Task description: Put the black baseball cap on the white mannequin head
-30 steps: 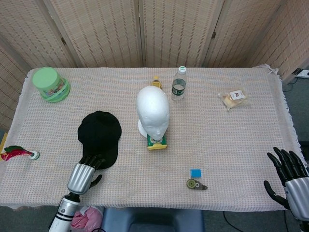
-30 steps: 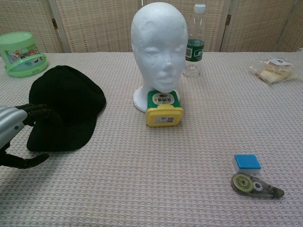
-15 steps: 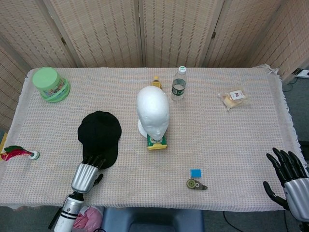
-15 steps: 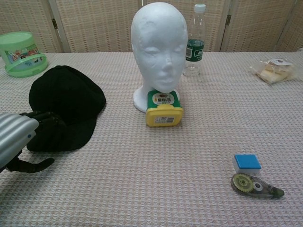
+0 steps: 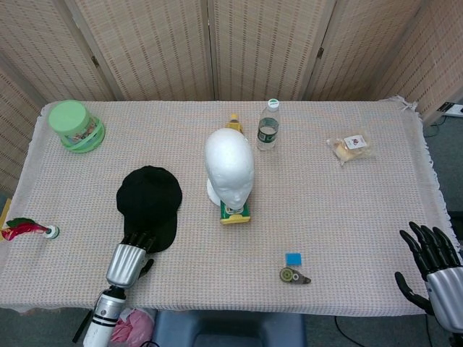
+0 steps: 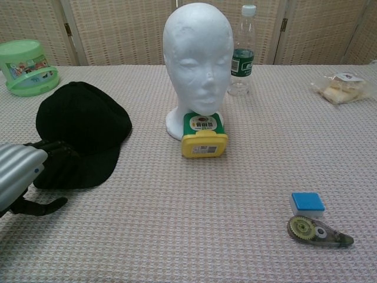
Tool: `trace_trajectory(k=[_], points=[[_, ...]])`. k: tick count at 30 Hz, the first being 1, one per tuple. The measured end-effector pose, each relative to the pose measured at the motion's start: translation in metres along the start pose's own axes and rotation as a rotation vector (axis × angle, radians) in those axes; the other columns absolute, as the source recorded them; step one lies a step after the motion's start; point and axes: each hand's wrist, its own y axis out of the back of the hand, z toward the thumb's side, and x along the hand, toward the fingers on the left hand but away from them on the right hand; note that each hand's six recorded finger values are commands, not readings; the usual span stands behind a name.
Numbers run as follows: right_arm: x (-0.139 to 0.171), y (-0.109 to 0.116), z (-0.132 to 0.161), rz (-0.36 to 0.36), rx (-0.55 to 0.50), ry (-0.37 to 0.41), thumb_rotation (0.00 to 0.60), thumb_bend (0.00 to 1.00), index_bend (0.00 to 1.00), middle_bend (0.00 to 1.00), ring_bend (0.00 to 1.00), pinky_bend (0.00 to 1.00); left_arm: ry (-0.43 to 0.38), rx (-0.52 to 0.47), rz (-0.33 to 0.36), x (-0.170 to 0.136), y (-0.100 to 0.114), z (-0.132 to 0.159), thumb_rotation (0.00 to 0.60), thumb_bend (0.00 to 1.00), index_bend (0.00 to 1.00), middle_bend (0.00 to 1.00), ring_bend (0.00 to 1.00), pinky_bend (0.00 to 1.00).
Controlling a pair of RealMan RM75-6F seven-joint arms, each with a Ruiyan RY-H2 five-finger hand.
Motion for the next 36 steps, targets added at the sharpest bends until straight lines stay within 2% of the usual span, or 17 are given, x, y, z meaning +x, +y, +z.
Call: trace_trajectory(k=[13, 23, 30, 36], points=[[0.005, 0.006, 0.0, -0.037, 0.001, -0.001, 0.6, 0.33, 0.0, 0.0, 0.0, 0.0, -0.026, 0.031, 0.02, 0.005, -0.009, -0.005, 0.6, 0.27, 0.35, 0.29, 0.28, 0.4], [0.008, 0.006, 0.002, -0.033, 0.001, 0.013, 0.6, 0.33, 0.0, 0.0, 0.0, 0.0, 0.0, 0.055, 0.071, 0.009, -0.01, -0.005, 0.6, 0.28, 0.37, 0.31, 0.29, 0.4], [0.008, 0.006, 0.003, -0.032, 0.003, 0.016, 0.6, 0.33, 0.0, 0.0, 0.0, 0.0, 0.025, 0.062, 0.102, 0.012, -0.011, -0.007, 0.6, 0.31, 0.4, 0.35, 0.33, 0.43], [0.009, 0.006, 0.004, -0.028, -0.001, 0.023, 0.6, 0.33, 0.0, 0.0, 0.0, 0.0, 0.056, 0.079, 0.109, 0.016, -0.016, -0.012, 0.6, 0.31, 0.4, 0.35, 0.33, 0.43]])
